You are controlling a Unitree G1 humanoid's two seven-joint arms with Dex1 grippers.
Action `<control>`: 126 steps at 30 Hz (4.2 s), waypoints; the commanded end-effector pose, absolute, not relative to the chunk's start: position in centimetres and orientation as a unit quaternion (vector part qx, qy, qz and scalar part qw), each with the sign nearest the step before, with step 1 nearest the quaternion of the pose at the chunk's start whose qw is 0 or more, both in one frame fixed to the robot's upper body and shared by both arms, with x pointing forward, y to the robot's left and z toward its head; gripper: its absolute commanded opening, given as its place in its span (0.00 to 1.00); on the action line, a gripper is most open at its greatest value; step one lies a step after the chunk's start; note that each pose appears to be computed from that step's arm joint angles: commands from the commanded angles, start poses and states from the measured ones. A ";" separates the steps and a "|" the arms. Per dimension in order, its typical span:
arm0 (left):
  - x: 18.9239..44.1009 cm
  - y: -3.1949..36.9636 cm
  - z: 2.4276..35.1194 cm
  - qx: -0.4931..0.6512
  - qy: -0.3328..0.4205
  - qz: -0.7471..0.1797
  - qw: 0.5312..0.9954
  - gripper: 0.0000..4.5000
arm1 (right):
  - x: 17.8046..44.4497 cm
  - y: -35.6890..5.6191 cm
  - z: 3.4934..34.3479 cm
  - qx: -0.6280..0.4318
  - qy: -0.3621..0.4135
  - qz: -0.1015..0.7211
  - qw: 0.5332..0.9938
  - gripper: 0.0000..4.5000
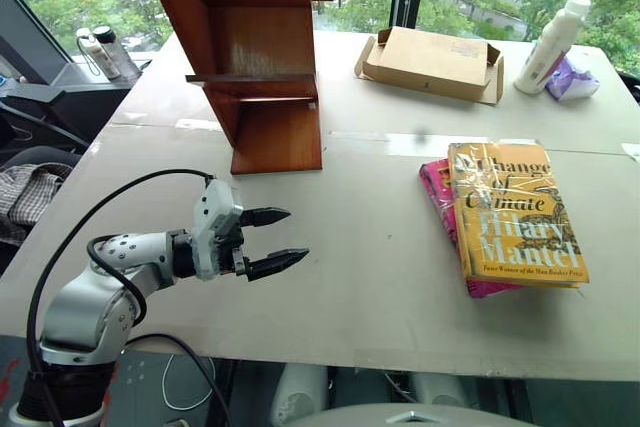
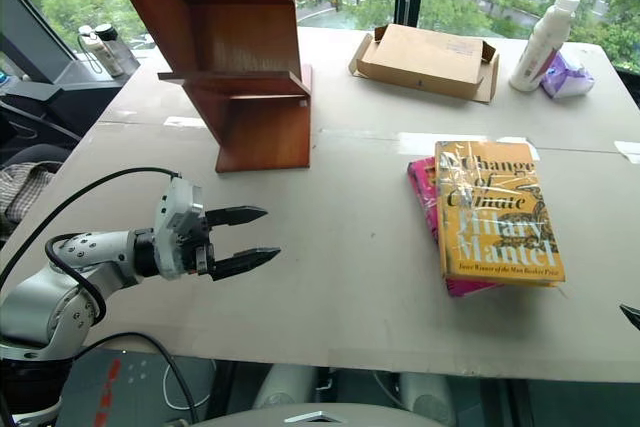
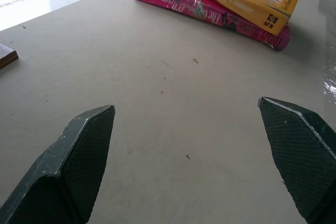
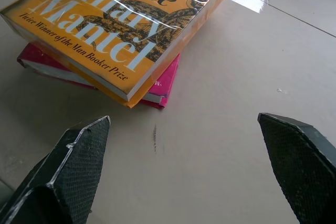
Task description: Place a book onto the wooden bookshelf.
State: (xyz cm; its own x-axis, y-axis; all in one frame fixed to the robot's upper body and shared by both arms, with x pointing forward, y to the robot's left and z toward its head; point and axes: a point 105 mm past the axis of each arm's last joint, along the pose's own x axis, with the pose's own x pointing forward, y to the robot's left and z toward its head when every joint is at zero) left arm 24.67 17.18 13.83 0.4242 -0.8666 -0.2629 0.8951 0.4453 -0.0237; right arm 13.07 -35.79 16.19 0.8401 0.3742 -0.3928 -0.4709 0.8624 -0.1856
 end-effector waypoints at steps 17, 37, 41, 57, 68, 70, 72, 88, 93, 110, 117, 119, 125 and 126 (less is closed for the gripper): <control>23.8 10.2 20.7 0.064 -0.016 -0.665 0.744 1.00 | 25.2 -31.1 18.8 -0.204 0.226 0.086 0.949 0.48; 23.1 9.4 20.1 0.058 -0.021 -0.649 0.758 1.00 | 28.9 -28.1 15.3 -0.301 0.315 0.108 0.893 0.01; 23.0 9.7 19.8 0.060 -0.017 -0.642 0.764 1.00 | 29.4 -26.8 15.3 -0.298 0.308 0.123 0.895 0.01; 23.3 10.0 18.9 0.038 0.015 -0.616 0.787 1.00 | 29.6 -25.7 15.8 -0.301 0.274 0.134 0.904 0.01; 27.3 8.9 16.3 -0.144 0.218 -0.571 0.779 1.00 | 19.0 -26.4 19.8 -0.169 0.113 0.316 0.927 0.49; 28.1 8.1 16.0 -0.182 0.262 -0.572 0.756 1.00 | 17.4 -27.0 19.6 -0.157 0.110 0.342 0.920 0.69; 28.9 7.4 15.7 -0.207 0.294 -0.569 0.740 1.00 | 16.4 -27.4 19.5 -0.143 0.113 0.362 0.914 0.91; 32.3 3.8 14.9 -0.286 0.378 -0.562 0.678 1.00 | 18.9 -30.9 21.0 -0.116 0.058 0.407 0.904 0.99; 32.5 2.4 13.9 -0.280 0.401 -0.566 0.663 1.00 | 19.7 -29.7 21.5 -0.119 0.045 0.435 0.891 0.99; 33.9 -3.8 10.7 -0.279 0.391 -0.598 0.642 0.83 | 19.6 -28.1 21.9 -0.118 0.036 0.428 0.896 1.00; 33.9 -3.5 11.2 -0.297 0.390 -0.605 0.627 0.12 | 19.4 -27.2 21.7 -0.112 0.035 0.429 0.896 1.00; 34.1 -3.0 11.6 -0.306 0.387 -0.604 0.626 0.05 | 19.5 -27.0 21.5 -0.111 0.036 0.430 0.895 1.00; 33.4 1.7 17.7 -0.317 0.337 -0.634 0.620 0.05 | 20.4 -26.9 21.7 -0.103 0.020 0.426 0.899 1.00; 32.9 2.4 18.9 -0.304 0.322 -0.642 0.626 0.05 | 20.6 -26.9 21.8 -0.100 0.013 0.425 0.900 1.00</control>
